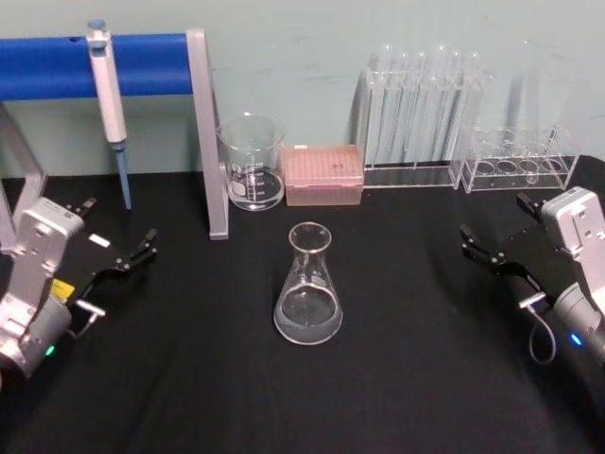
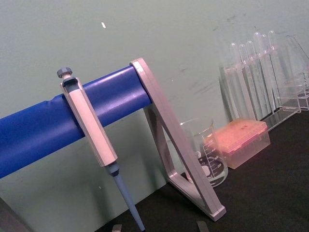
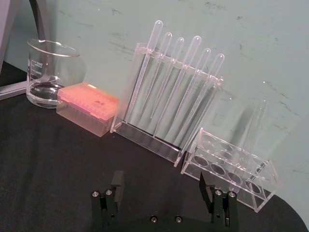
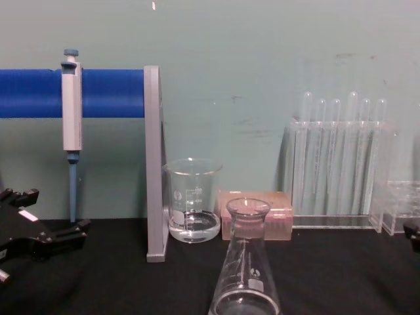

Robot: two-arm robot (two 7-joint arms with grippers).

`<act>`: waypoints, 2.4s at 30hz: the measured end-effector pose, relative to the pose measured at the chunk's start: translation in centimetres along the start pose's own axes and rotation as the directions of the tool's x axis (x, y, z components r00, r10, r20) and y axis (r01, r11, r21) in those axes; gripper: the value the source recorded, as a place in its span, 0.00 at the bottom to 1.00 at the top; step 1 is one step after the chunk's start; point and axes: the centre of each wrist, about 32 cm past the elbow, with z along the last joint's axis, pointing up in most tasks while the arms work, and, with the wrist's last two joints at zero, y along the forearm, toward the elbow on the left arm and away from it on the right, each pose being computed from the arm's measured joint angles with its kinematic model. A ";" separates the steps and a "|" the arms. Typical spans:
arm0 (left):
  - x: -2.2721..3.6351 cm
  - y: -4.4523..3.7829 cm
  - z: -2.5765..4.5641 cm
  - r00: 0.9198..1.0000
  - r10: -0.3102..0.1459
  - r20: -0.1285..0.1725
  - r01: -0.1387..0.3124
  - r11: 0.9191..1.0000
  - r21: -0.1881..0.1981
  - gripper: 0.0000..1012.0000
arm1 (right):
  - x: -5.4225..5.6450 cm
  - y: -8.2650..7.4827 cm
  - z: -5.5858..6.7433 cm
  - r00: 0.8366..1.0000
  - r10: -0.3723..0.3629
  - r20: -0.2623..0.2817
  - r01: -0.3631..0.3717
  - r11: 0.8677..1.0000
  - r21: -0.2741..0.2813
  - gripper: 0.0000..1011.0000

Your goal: Grasp the erlenmeyer flask with one hand, shake it three times, then place it back.

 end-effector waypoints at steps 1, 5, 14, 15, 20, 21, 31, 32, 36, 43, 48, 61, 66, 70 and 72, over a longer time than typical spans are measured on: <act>0.00 0.00 0.00 1.000 0.000 0.000 0.000 1.000 0.000 0.99 | 0.0 0.0 0.0 1.000 0.000 0.000 0.000 1.000 0.000 0.99; 0.00 0.00 0.00 1.000 0.000 0.000 0.000 1.000 0.000 0.99 | 0.1 0.0 0.0 1.000 0.006 -0.011 -0.006 1.000 0.001 0.99; 0.00 0.00 0.00 1.000 0.000 0.000 0.000 1.000 0.000 0.99 | 0.6 -0.3 0.7 0.983 0.134 -0.125 -0.133 0.991 0.014 0.99; 0.00 0.00 0.00 1.000 0.000 0.000 0.000 1.000 0.000 0.99 | 0.6 -0.3 0.8 0.979 0.150 -0.138 -0.150 0.989 0.016 0.99; 0.00 0.00 0.00 1.000 0.000 0.000 0.000 1.000 0.000 0.99 | 0.8 -0.2 1.3 0.950 0.244 -0.195 -0.243 0.970 0.031 0.99; 0.00 0.00 0.00 1.000 0.000 0.000 0.000 1.000 0.000 0.99 | 0.8 -0.2 1.6 0.938 0.277 -0.208 -0.276 0.961 0.038 0.99; 0.00 0.00 0.00 1.000 0.000 0.000 0.000 1.000 0.000 0.99 | 0.1 0.6 3.1 0.872 0.433 -0.230 -0.424 0.901 0.090 0.99; 0.00 0.00 0.00 1.000 0.000 0.000 0.000 1.000 0.000 0.99 | 0.0 0.6 3.2 0.867 0.442 -0.230 -0.433 0.897 0.094 0.99; 0.00 0.00 0.00 1.000 0.000 0.000 0.000 1.000 0.000 0.99 | -0.6 1.0 3.7 0.835 0.500 -0.229 -0.487 0.866 0.115 0.99; 0.00 0.00 0.00 1.000 0.000 0.000 0.000 1.000 0.000 0.99 | -1.5 1.6 4.3 0.790 0.571 -0.225 -0.555 0.821 0.134 0.99; 0.00 0.00 0.00 1.000 0.000 0.000 0.000 1.000 0.000 0.99 | -2.3 2.1 4.7 0.762 0.609 -0.220 -0.592 0.793 0.143 0.99; 0.00 0.00 0.00 1.000 0.000 0.000 0.000 1.000 0.000 0.99 | -3.6 3.8 5.1 0.746 0.636 -0.198 -0.619 0.771 0.148 0.99; 0.00 0.00 0.00 1.000 0.000 0.000 0.000 1.000 0.000 0.99 | -4.3 4.6 5.1 0.740 0.646 -0.189 -0.629 0.763 0.146 0.99; 0.00 0.00 0.00 1.000 0.000 0.000 0.000 1.000 0.000 0.99 | -4.6 5.1 5.1 0.739 0.648 -0.182 -0.632 0.761 0.146 0.99; -0.01 0.00 0.00 1.000 0.000 0.000 0.000 1.000 0.000 0.99 | -4.8 5.4 5.1 0.741 0.647 -0.179 -0.631 0.762 0.145 0.99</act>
